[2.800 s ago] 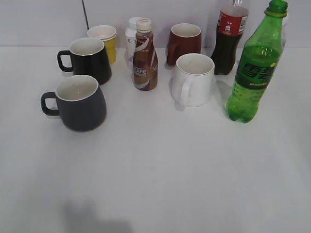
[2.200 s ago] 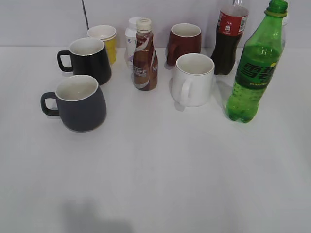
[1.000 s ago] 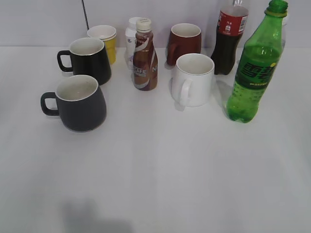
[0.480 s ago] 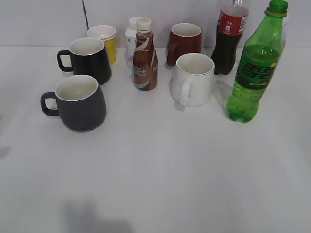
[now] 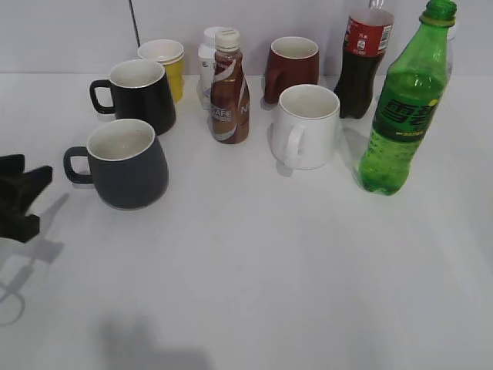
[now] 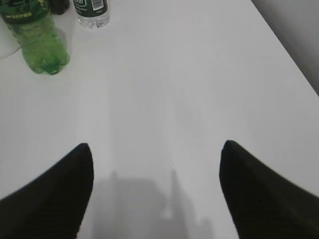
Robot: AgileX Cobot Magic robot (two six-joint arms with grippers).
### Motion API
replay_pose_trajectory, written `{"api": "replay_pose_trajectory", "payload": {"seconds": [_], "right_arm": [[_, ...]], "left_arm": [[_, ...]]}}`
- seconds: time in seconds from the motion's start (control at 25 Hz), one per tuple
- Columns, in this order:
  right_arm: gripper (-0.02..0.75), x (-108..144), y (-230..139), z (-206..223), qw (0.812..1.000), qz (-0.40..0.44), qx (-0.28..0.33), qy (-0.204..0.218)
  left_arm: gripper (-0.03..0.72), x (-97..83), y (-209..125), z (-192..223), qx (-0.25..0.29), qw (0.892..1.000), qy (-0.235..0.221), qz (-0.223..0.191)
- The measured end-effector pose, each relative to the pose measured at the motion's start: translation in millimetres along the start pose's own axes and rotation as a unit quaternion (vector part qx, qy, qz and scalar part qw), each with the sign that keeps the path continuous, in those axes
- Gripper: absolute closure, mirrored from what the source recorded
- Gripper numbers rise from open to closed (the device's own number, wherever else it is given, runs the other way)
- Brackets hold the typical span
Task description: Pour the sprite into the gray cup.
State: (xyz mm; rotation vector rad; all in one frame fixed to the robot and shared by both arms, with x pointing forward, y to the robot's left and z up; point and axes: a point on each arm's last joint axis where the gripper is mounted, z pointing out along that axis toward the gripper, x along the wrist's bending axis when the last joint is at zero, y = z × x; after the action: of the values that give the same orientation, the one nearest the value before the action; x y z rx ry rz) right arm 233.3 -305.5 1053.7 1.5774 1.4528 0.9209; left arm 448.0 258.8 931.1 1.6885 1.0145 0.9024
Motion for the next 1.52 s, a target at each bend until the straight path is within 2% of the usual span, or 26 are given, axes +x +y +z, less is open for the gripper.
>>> {"api": "replay_pose_trajectory", "payload": {"seconds": [0.28,0.52,0.6,0.8,0.96,1.08,1.12,1.24,1.44,1.52], "right_arm": [[0.15,0.0,0.0,0.0,1.0,0.0,0.0,0.0],[0.15,0.0,0.0,0.0,1.0,0.0,0.0,0.0],[0.15,0.0,0.0,0.0,1.0,0.0,0.0,0.0],[0.15,0.0,0.0,0.0,1.0,0.0,0.0,0.0],[0.15,0.7,0.0,0.0,1.0,0.002,0.0,0.004],[0.15,5.1,1.2,-1.1,1.0,0.011,-0.003,0.028],[0.15,6.1,3.9,-2.7,0.999,0.011,-0.015,0.035],[0.15,7.6,25.3,-4.5,0.994,-0.007,-0.105,0.041],[0.15,10.9,79.4,7.9,0.96,-0.029,-0.276,0.038],[0.15,12.7,98.7,20.7,0.948,-0.02,-0.314,0.04]], "left_arm": [[0.337,2.5,-11.7,25.4,0.015,1.0,-0.014,-0.009],[0.354,11.0,-6.3,56.0,0.001,1.0,-0.013,-0.006],[0.396,10.8,-6.1,64.1,0.0,1.0,-0.017,-0.005],[0.608,3.8,1.4,79.0,-0.004,1.0,-0.03,0.008],[0.631,0.0,6.0,84.1,-0.008,0.999,-0.04,0.017],[0.631,0.1,7.1,83.5,-0.007,0.999,-0.04,0.019],[0.631,0.5,8.8,82.6,-0.007,0.999,-0.038,0.021],[0.631,1.5,20.1,77.8,-0.023,0.999,-0.036,0.028],[0.631,3.4,45.4,65.7,-0.069,0.996,-0.029,0.042],[0.631,3.6,53.2,61.3,-0.084,0.995,-0.027,0.047]]}}
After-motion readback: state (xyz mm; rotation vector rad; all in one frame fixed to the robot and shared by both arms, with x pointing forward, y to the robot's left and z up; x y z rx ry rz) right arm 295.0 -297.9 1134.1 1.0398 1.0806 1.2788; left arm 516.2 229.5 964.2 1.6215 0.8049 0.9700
